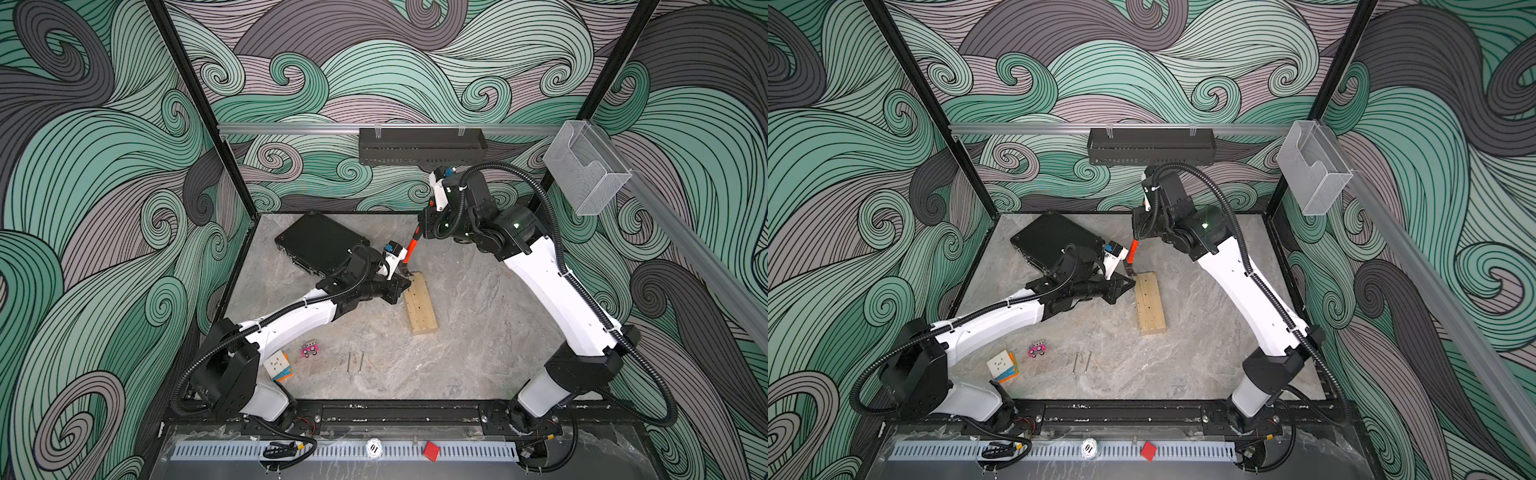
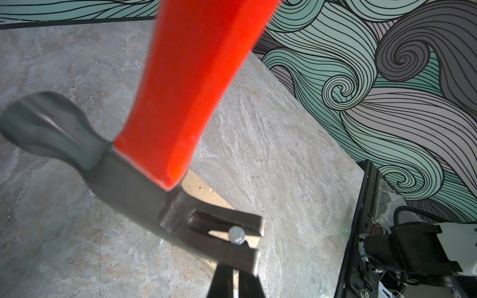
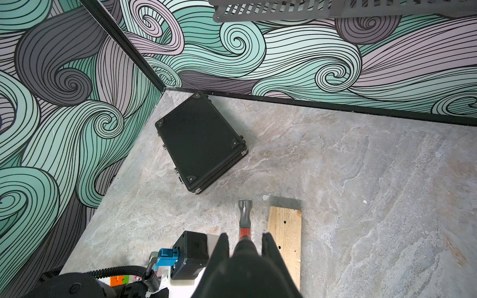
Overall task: Use a claw hammer to pull out a nail
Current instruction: Pick up the nail with the hammer, then place the nail at the center of the board.
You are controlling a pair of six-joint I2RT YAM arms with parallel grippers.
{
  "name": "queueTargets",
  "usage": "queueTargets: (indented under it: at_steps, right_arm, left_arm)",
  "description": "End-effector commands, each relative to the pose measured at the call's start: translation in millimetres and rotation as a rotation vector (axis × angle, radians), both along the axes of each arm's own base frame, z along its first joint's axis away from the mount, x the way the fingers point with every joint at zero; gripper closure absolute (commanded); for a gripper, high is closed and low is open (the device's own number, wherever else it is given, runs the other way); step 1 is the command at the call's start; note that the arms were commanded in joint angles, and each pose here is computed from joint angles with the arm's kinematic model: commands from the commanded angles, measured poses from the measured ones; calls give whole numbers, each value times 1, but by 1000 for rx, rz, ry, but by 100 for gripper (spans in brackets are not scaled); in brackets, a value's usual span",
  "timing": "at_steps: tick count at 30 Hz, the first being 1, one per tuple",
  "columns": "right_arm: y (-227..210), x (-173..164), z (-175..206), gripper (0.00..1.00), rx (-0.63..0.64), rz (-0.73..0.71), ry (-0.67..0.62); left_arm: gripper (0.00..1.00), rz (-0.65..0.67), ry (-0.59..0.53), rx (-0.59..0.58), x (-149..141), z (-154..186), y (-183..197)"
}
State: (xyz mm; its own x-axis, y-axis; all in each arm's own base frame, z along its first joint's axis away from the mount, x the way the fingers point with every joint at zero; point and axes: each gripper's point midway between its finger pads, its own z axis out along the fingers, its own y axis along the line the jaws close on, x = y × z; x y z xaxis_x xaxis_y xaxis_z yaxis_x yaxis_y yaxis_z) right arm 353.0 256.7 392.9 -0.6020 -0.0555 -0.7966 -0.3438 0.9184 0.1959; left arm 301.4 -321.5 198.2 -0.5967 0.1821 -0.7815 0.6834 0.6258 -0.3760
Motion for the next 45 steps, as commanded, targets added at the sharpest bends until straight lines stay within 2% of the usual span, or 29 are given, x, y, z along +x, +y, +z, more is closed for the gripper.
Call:
queueTargets:
  at_steps: [1,14,18,21,28,36,45]
  right_arm:
    - [-7,-3,47,99,102,-22,-112]
    - [-9,11,29,99,63,-67,-107]
    - [-4,18,22,100,80,-75,-112]
    - [-1,22,17,100,104,-83,-121]
    - [-8,29,13,100,71,-125,-141]
    - [-23,32,11,100,10,-176,-172]
    - [-45,29,9,100,-17,-222,-192]
  left_arm:
    - [100,6,-26,-16,5,16,-4]
    - [100,-29,7,-50,-6,33,-6]
    - [100,-40,15,-53,-8,34,-7]
    - [100,-42,-4,-75,-11,47,-6]
    - [100,-36,13,-57,-11,44,-4]
    - [100,20,126,72,-22,9,18]
    - [100,98,408,202,-64,-58,53]
